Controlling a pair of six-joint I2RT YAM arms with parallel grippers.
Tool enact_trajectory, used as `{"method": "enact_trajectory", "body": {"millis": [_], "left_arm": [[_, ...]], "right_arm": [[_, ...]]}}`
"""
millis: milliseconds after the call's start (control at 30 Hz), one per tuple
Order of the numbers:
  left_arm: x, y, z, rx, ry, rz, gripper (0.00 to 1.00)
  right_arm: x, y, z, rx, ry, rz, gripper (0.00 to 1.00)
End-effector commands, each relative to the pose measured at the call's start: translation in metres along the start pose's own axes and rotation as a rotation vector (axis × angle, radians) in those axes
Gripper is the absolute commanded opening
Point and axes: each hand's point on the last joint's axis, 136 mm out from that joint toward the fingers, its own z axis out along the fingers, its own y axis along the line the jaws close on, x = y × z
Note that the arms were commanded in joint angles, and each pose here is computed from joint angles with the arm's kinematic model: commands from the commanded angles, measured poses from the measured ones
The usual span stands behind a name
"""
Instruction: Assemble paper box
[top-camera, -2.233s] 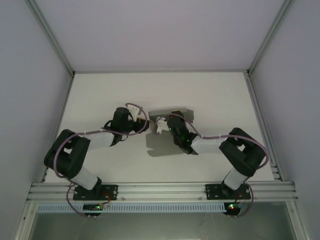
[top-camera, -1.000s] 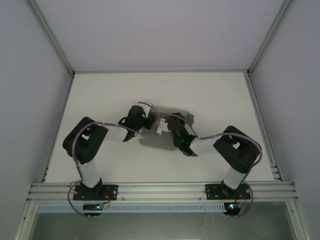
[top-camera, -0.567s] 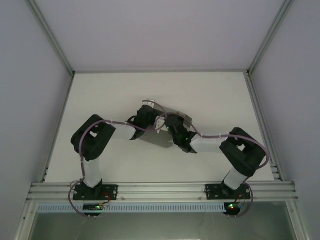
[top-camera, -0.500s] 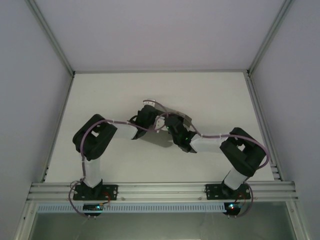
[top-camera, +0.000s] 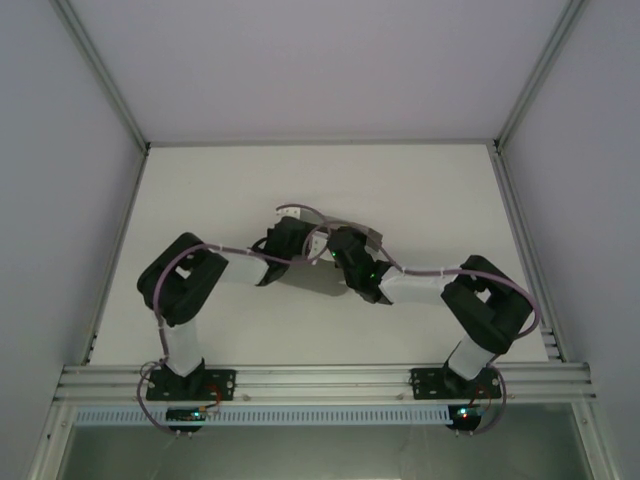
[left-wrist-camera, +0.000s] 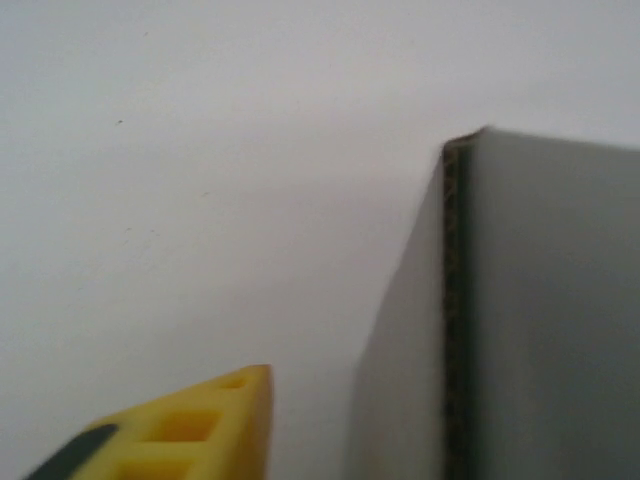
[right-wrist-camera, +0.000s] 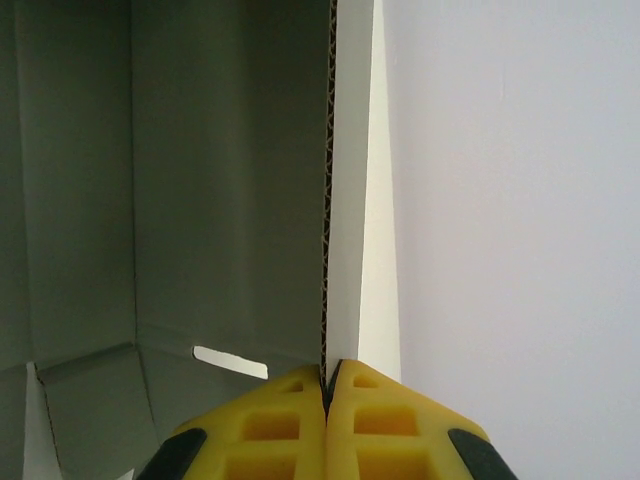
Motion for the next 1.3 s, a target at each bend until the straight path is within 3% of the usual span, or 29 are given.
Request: {"method": "enact_trajectory", "body": {"millis": [0, 67, 233, 500, 733, 967, 1100, 1167, 1200, 1233, 1267], "left_arm": [[-0.011, 0.005, -0.014, 0.054, -0.021, -0.023, 0.53], [-0.015, 0.001, -0.021, 0.087, -0.02, -0.026, 0.58], [-0.018, 0.006, -0.027, 0.075, -0.031, -0.021, 0.6], [-0.018, -0.002, -0.002, 0.095, -0.002, -0.016, 0.54], [-0.028, -0.019, 0.008, 0.153, -0.014, -0.014, 0.38], [-0.035, -0.014, 0.008, 0.12, -0.03, 0.003, 0.0], [-0.041, -0.011, -0.002, 0.115, -0.046, -0.002, 0.0], [-0.046, -0.006, -0.008, 0.095, -0.05, -0.009, 0.0], [-0.047, -0.003, -0.01, 0.081, -0.046, -0.014, 0.0], [-0.048, 0.0, -0.014, 0.069, -0.041, -0.017, 0.0], [-0.05, 0.003, -0.017, 0.058, -0.035, -0.022, 0.0]], "right_arm": [[0.024, 0.034, 0.001, -0.119, 0.079, -0.063, 0.0], [0.023, 0.034, 0.003, -0.115, 0.076, -0.06, 0.0], [0.018, 0.032, 0.007, -0.108, 0.073, -0.053, 0.0], [0.014, 0.031, 0.01, -0.099, 0.068, -0.048, 0.0], [0.014, 0.034, 0.01, -0.113, 0.068, -0.055, 0.0], [0.013, 0.009, 0.006, -0.082, 0.077, 0.06, 0.04], [0.013, -0.017, -0.006, -0.072, 0.083, 0.205, 0.29], [0.012, -0.035, -0.016, -0.045, 0.063, 0.299, 0.52], [0.012, -0.044, -0.023, -0.028, 0.049, 0.344, 0.68], [0.013, -0.056, -0.032, -0.001, 0.032, 0.4, 0.89], [0.014, -0.067, -0.04, 0.018, 0.014, 0.45, 0.99]]}}
